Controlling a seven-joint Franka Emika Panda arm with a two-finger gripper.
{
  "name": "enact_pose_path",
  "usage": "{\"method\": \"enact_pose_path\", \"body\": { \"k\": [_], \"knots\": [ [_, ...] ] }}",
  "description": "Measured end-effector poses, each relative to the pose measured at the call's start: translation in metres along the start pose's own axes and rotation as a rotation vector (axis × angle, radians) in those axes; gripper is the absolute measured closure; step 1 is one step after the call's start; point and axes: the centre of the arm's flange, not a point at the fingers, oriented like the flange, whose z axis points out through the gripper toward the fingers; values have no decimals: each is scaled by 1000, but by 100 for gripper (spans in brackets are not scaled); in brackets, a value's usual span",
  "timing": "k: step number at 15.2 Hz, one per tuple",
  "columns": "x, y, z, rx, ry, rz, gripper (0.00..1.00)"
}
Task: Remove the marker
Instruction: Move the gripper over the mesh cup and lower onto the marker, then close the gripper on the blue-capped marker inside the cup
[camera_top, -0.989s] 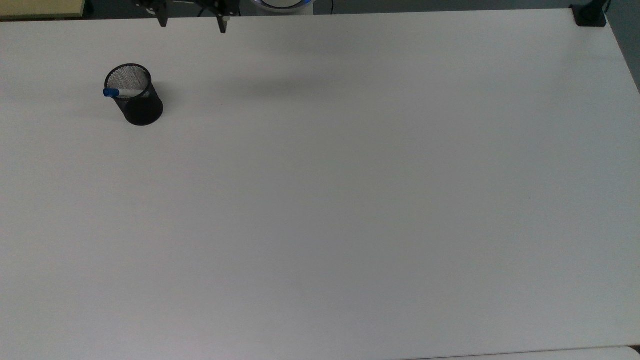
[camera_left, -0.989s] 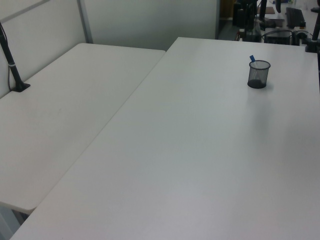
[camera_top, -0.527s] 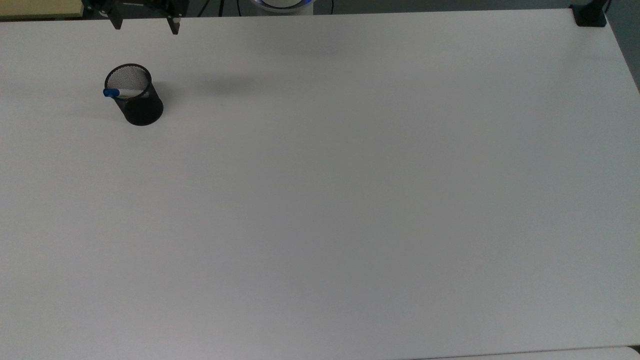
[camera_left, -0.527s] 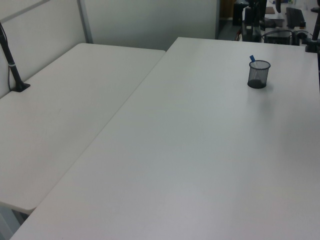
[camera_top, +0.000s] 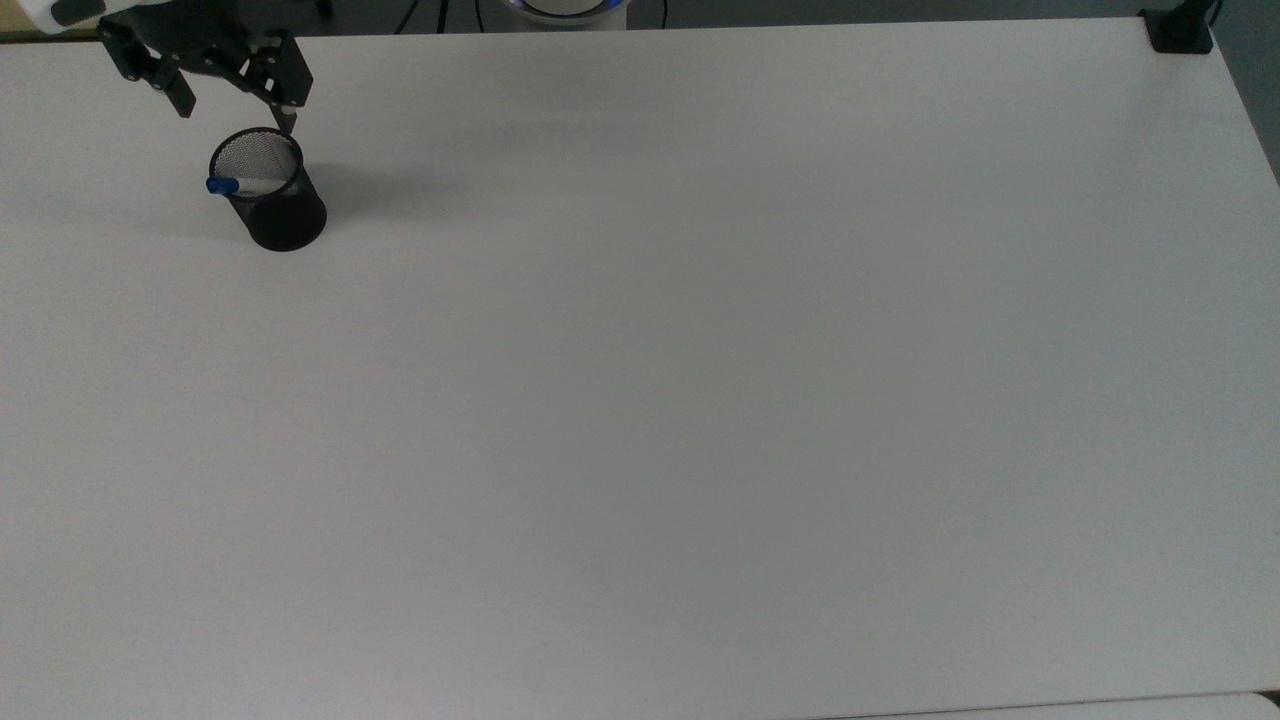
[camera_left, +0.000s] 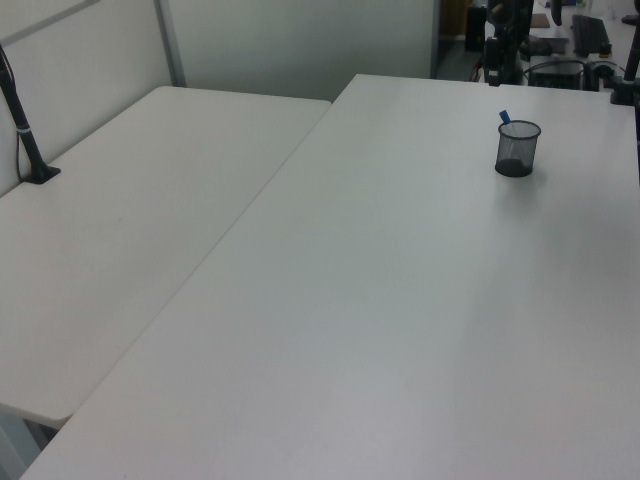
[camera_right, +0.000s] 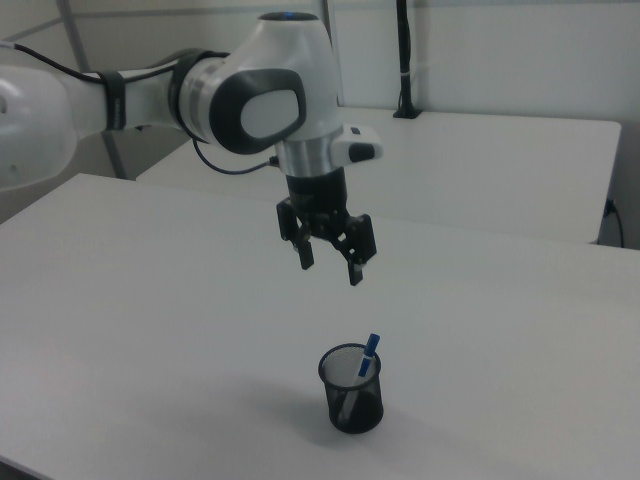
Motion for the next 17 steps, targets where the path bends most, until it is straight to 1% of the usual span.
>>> {"method": "enact_pose_path", "body": {
  "k": [3, 10, 11, 12, 13, 14, 16, 17],
  "knots": [
    [6, 16, 20, -12, -7, -6, 10],
    [17, 39, 47, -41, 18, 19, 11],
    [18, 39, 52, -42, 11, 18, 16],
    [19, 39, 57, -42, 1, 9, 16],
    [19, 38, 64, -40, -12, -4, 20],
    [17, 38, 72, -36, -27, -16, 30],
    [14, 37, 85, -30, -53, -28, 32],
    [13, 36, 90, -27, -62, -31, 36]
  ]
}}
